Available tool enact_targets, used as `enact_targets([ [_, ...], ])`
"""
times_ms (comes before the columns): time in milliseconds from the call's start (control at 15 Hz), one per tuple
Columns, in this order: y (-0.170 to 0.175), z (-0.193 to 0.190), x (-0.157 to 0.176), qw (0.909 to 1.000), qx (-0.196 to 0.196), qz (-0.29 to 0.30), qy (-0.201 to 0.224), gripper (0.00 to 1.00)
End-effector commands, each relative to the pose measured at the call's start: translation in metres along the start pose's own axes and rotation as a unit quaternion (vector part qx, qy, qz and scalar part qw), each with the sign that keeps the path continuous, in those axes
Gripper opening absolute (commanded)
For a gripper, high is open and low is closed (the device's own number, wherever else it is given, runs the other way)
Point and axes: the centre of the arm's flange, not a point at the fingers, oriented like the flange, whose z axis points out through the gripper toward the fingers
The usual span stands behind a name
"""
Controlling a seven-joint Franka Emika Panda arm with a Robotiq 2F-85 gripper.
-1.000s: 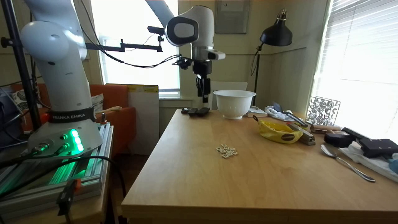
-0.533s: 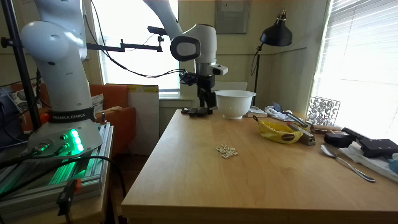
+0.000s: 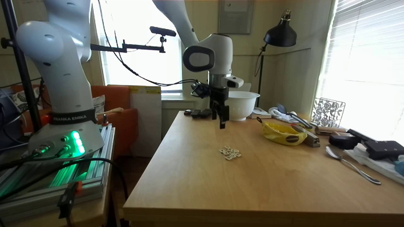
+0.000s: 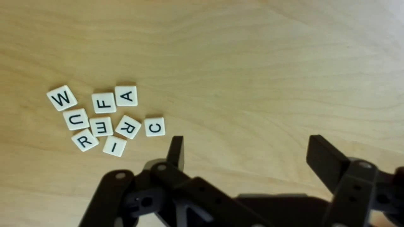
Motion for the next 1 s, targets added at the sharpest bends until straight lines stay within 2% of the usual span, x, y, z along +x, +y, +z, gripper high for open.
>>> enact_targets([
  [0,0.005,0.004,0.000,1.0000,0.001,0.004,-0.005,1.00],
  [333,0.006,0.008,0.003,0.9999,0.002,0.005,-0.010,1.00],
  [400,0.008,0.009,0.003,1.0000,-0.009,0.001,0.002,1.00],
  [733,0.024,0.017,0.009,0.9987,-0.016,-0.020,0.044,1.00],
  [800,0.028,0.020,0.010,0.9985,-0.018,-0.022,0.047,0.80],
  [933,0.034,0.026,0.010,0.9979,-0.027,-0.021,0.055,0.68],
])
